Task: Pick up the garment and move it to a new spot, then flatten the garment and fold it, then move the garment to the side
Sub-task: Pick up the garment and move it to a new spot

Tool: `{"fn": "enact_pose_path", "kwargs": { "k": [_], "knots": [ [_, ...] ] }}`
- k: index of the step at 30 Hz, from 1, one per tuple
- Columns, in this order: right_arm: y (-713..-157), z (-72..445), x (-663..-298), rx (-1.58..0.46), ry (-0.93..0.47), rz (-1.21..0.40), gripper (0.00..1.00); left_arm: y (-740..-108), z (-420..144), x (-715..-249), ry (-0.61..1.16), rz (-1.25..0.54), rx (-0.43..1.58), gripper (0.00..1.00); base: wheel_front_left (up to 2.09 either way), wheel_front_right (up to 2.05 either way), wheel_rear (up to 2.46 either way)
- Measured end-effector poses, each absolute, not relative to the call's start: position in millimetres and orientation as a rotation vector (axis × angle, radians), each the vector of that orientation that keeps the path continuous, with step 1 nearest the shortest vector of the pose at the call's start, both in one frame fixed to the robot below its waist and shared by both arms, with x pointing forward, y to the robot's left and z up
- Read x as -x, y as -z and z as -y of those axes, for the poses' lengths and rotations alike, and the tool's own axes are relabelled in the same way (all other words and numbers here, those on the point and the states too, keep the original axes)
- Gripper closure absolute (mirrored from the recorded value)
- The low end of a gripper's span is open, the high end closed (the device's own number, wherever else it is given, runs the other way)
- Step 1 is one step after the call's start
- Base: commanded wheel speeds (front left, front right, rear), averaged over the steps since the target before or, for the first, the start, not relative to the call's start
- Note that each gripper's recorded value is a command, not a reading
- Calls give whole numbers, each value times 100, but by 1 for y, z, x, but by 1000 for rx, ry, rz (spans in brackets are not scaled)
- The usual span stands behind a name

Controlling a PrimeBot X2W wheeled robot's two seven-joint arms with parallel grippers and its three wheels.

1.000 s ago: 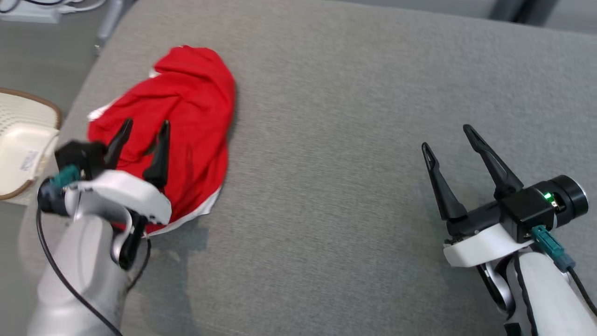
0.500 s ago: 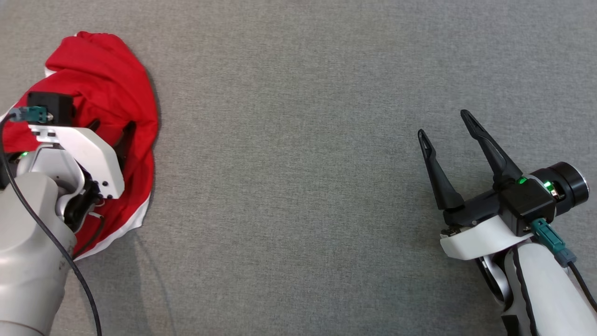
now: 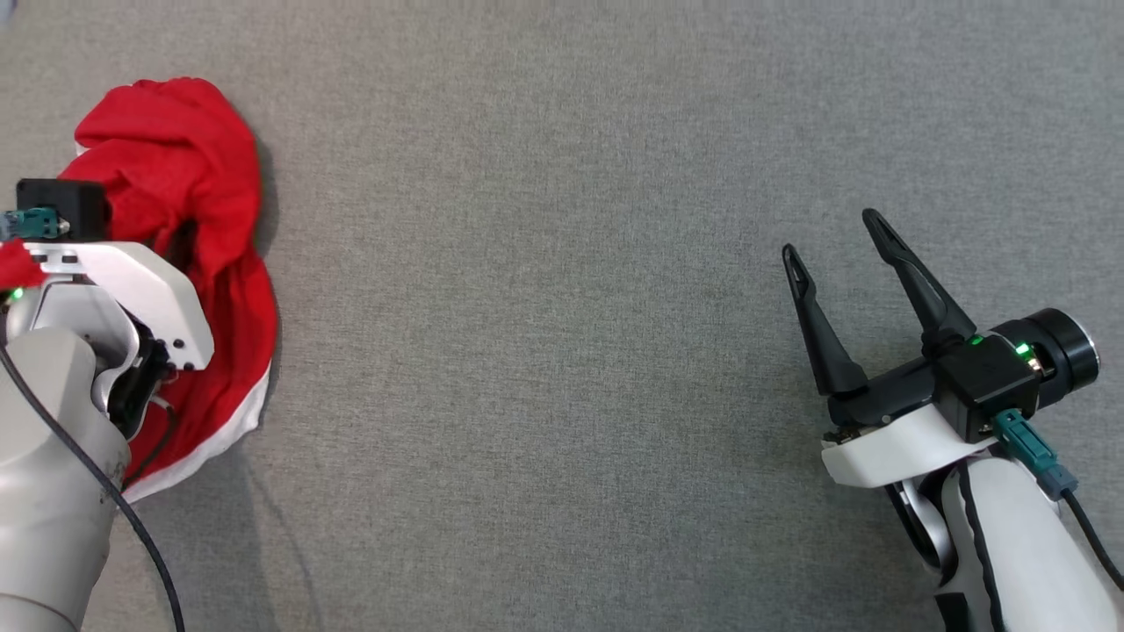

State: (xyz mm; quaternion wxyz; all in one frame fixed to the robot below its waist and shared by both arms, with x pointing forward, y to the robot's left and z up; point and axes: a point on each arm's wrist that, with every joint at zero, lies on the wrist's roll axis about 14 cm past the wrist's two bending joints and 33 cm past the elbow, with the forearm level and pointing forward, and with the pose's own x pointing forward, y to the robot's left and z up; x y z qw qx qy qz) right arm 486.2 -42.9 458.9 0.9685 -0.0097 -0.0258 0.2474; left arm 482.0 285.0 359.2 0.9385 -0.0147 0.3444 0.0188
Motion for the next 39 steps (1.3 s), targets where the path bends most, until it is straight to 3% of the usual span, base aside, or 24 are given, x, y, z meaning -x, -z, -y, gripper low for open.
{"fn": "enact_pose_path", "kwargs": {
  "k": [8, 16, 30, 39],
  "knots": [
    [-488, 50, -475, 27, -472, 101, 0, -458, -258, -523, 19, -245, -6, 100, 0, 0, 0],
    [-525, 89, -463, 58, -362, 175, 0, -525, -166, -528, 244, -20, 36, 100, 0, 0, 0],
    [-544, 173, -438, 104, -128, 195, 0, -508, 35, -478, 701, -81, 122, 100, 0, 0, 0],
    [-542, 221, -416, 127, 12, 170, 0, -468, 101, -453, 842, -181, 107, 100, 0, 0, 0]
  ]
}}
